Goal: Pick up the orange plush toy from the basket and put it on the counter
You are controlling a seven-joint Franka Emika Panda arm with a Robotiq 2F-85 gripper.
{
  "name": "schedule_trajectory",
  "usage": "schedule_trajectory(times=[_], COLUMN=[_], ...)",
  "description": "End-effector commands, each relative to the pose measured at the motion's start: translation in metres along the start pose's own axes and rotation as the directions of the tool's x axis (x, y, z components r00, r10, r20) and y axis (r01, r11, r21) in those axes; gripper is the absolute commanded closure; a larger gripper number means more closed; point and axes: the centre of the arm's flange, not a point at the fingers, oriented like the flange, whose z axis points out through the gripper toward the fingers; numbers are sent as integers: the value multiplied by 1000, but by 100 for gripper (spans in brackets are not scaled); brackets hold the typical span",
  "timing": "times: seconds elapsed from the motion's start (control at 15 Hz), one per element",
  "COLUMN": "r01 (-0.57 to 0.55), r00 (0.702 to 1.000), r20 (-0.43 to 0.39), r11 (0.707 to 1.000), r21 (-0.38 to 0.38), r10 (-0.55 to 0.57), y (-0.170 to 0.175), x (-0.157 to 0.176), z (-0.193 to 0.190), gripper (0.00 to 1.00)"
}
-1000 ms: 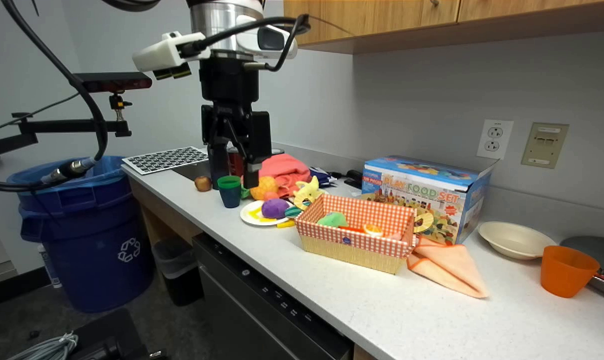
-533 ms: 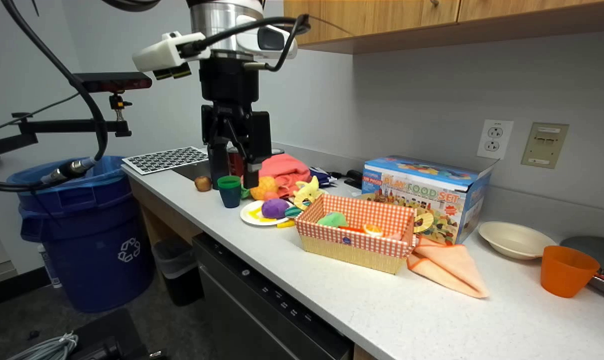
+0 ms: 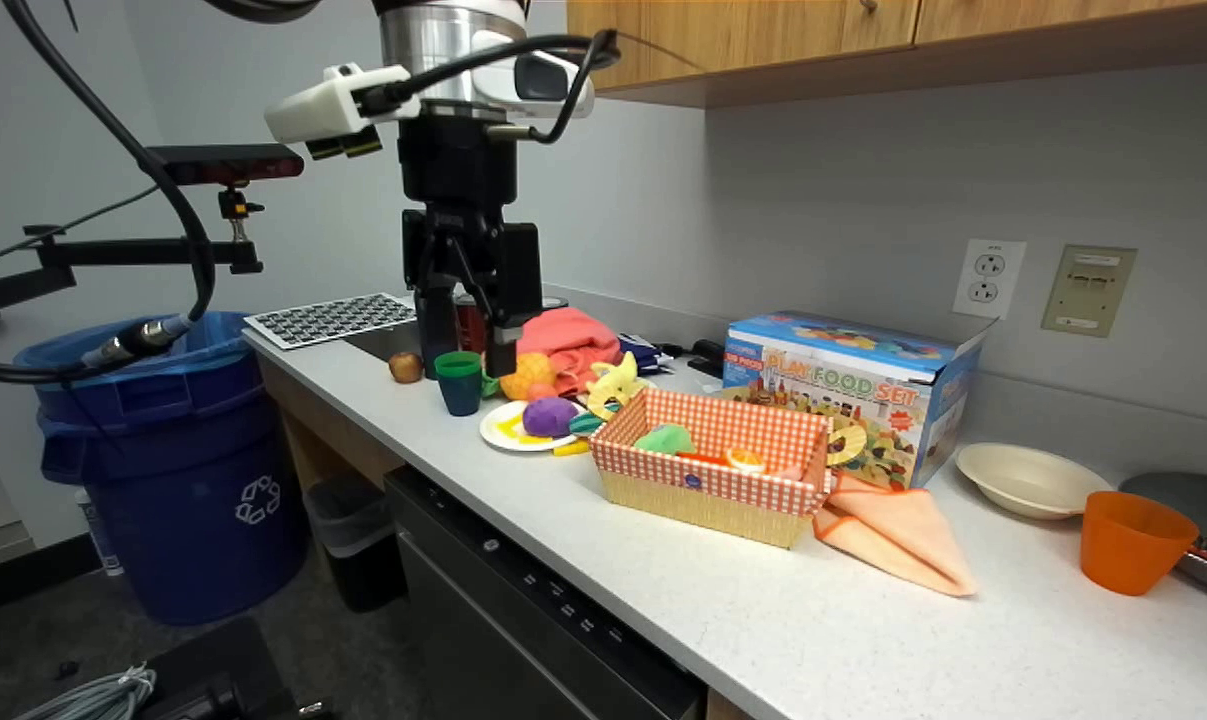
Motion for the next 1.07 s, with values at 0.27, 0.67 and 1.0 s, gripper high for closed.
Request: schedule_trajectory(times=[0.27, 0.67, 1.0], r01=[14, -37, -26], r00=[1000, 999, 1000], r20=[1, -23, -10], r11=[1000, 999, 1000], r21=[14, -16, -14], r10=[-14, 37, 26], y=[0, 18, 16], x=[0, 19, 28], z=[0, -54, -50], gripper=[0, 0, 0])
